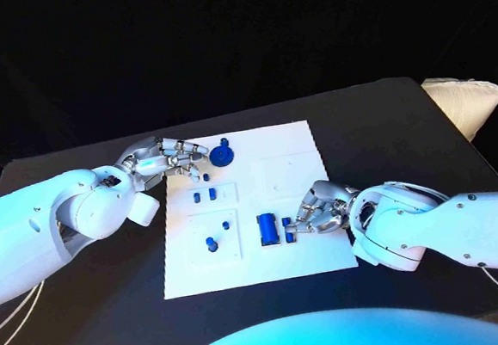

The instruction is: Assemble the parts on the task board

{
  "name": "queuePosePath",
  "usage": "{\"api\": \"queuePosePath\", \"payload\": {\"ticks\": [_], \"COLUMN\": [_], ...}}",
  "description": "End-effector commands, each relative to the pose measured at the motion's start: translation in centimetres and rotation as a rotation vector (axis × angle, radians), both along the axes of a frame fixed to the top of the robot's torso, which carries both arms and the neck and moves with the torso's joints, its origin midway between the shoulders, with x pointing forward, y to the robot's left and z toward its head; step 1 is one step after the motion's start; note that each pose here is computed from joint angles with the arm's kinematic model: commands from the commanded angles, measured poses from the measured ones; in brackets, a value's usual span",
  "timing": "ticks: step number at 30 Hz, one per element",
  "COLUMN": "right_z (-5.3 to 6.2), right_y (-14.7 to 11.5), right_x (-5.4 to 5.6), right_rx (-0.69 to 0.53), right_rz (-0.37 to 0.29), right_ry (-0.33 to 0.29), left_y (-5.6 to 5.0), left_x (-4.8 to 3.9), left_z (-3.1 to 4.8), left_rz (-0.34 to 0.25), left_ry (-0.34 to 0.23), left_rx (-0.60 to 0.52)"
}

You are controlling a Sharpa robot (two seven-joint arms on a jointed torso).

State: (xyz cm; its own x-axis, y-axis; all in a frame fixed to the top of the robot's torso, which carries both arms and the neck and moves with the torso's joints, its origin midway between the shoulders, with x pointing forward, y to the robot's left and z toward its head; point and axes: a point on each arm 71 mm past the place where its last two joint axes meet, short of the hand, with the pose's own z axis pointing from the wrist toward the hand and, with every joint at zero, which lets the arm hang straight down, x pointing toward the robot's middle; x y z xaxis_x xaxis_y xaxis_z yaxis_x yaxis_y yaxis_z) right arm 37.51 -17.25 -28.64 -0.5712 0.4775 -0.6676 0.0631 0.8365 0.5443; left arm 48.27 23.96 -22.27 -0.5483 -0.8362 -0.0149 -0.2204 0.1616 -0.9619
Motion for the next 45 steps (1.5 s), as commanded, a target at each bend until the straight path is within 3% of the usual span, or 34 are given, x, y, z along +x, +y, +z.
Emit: {"api": "queuePosePath", "payload": {"ticks": [1, 13, 18, 24, 31, 36, 41, 45], "right_z": [-0.3, 0.1, 0.7, 2.0, 3.1, 3.5, 3.9, 4.0], "right_y": [-0.2, -0.4, -0.8, -1.3, -2.8, -4.6, -6.7, -7.8], "right_x": [0.1, 0.1, 0.2, 1.2, 4.3, 7.3, 10.7, 12.8], "right_rx": [-0.01, 0.016, 0.136, 0.309, 0.5, 0.581, 0.627, 0.65], "right_rz": [0.009, 0.009, -0.017, -0.037, -0.083, -0.156, -0.241, -0.289], "right_ry": [-0.01, -0.048, -0.057, -0.103, -0.164, -0.217, -0.294, -0.343], "left_y": [-0.2, -0.3, -0.2, -0.3, -0.1, 0.6, 1.2, 1.5], "left_x": [-0.07, -0.05, 0.06, 0.35, 0.76, 1.33, 2.37, 3.37], "left_z": [0.05, 0.08, 0.12, 0.28, 0.22, -0.12, -0.56, -1.14], "left_rz": [-0.016, -0.014, -0.004, 0.02, 0.102, 0.214, 0.302, 0.359], "left_ry": [0.0, -0.005, -0.013, -0.043, -0.105, -0.11, -0.152, -0.188], "left_rx": [-0.008, -0.011, -0.016, -0.051, -0.15, -0.229, -0.268, -0.268]}}
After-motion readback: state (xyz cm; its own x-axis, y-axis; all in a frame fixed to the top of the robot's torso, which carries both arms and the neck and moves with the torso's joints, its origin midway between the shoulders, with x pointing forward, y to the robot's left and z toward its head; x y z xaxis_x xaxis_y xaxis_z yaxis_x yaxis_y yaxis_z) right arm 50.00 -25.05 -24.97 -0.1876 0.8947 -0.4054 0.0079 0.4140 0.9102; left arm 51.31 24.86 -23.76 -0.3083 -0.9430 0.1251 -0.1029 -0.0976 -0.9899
